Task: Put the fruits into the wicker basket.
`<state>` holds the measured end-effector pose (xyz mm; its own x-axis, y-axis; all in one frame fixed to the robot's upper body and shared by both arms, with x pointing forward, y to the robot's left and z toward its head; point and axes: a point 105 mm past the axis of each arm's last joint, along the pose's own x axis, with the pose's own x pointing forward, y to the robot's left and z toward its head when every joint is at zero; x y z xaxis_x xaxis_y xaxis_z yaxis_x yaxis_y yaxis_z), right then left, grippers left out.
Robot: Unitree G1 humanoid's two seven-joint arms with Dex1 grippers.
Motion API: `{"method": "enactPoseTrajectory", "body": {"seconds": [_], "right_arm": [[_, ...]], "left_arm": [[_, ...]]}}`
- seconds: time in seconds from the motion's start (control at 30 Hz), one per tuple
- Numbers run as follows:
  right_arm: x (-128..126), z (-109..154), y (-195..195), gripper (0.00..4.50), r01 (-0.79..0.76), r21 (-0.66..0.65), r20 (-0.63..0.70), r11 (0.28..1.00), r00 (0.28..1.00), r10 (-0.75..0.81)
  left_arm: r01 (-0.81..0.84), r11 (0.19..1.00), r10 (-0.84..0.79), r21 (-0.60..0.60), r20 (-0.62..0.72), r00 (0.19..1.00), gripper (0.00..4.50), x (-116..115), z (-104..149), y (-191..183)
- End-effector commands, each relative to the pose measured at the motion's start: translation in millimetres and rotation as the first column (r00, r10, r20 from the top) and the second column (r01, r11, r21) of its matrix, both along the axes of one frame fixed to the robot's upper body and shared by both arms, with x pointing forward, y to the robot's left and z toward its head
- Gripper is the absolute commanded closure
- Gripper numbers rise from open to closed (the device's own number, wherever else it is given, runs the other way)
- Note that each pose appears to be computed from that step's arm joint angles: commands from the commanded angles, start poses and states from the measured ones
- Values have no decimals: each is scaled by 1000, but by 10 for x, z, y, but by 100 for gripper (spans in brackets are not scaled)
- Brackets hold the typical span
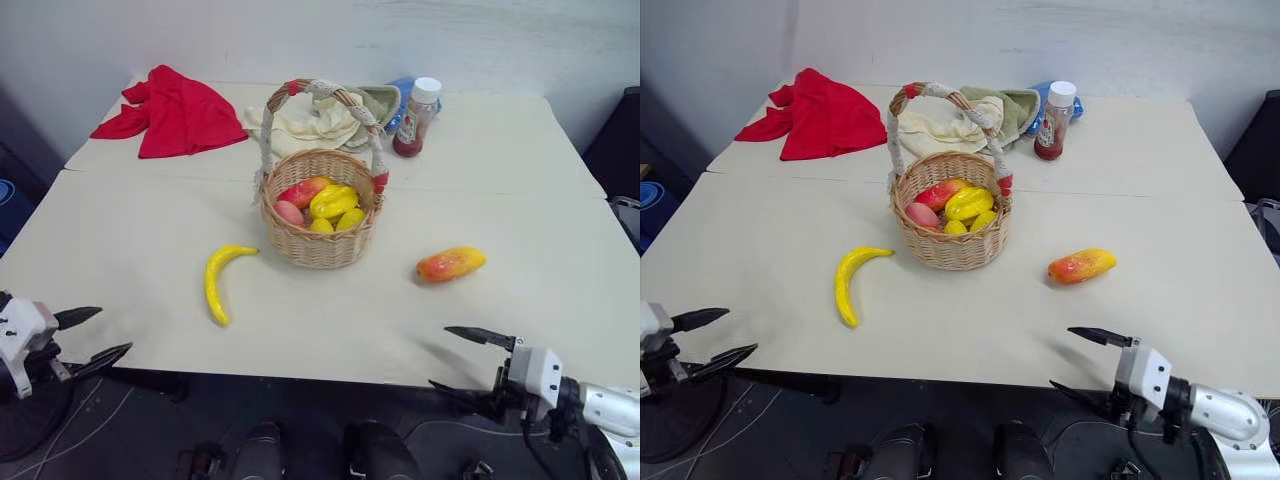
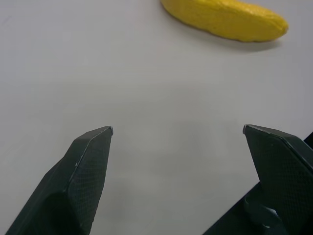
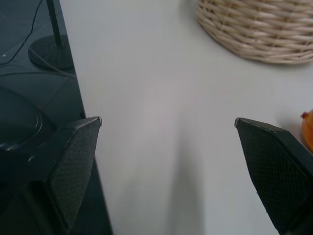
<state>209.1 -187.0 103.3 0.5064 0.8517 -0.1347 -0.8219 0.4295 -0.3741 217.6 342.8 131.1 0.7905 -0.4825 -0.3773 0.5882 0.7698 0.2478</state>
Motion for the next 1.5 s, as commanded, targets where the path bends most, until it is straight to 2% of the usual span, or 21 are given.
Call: {"method": "enactPoseTrajectory", "body": {"seconds": [0.03,0.17,0.27,0.4,0.5,0.6,0.7,0.87,0.93,1.03,1.17,1.3,1.37,1.43,1.5], "right_arm": [[15,183,158,0,-38,52,60,998,998,34],[41,349,301,0,-67,104,112,992,992,55],[95,599,420,0,-88,181,190,979,980,53],[156,879,542,0,-127,264,232,956,971,65],[192,1017,620,0,-159,279,269,947,960,82],[238,1052,665,0,-165,274,289,948,954,82],[256,1018,683,0,-166,257,289,952,953,89],[294,970,636,0,-152,230,275,961,958,86],[283,937,634,0,-158,232,248,960,964,99],[256,888,637,0,-158,231,221,960,969,106],[245,870,636,0,-150,228,219,962,971,100],[305,855,488,0,-87,202,220,976,975,41],[298,839,439,0,-72,189,213,979,976,31],[291,831,412,0,-56,183,209,981,978,17],[288,818,361,0,-24,184,201,983,979,-14]], "left_arm": [[26,1000,-27,16,16,1000,1,61,127,-47],[65,994,-67,-86,-22,998,1,102,196,-178],[26,986,-41,-164,-86,995,1,228,261,-294],[-87,961,9,-263,-285,958,1,384,245,-489],[-166,946,39,-279,-411,911,1,507,216,-645],[-251,912,75,-324,-470,880,1,666,217,-737],[-249,912,60,-326,-494,867,1,746,211,-870],[-283,915,98,-287,-521,848,1,880,96,-973],[-311,922,146,-231,-536,832,1,927,-45,-960],[-322,925,166,-202,-547,821,63,982,-172,-991],[-314,930,184,-192,-496,849,201,1060,-184,-991],[-378,911,270,-165,-452,850,328,1076,-127,-722],[-407,892,314,-195,-379,871,378,1127,34,-568],[-396,886,322,-243,-292,901,398,1179,260,-471],[-233,929,193,-287,-161,968,399,1182,599,-583]]}}
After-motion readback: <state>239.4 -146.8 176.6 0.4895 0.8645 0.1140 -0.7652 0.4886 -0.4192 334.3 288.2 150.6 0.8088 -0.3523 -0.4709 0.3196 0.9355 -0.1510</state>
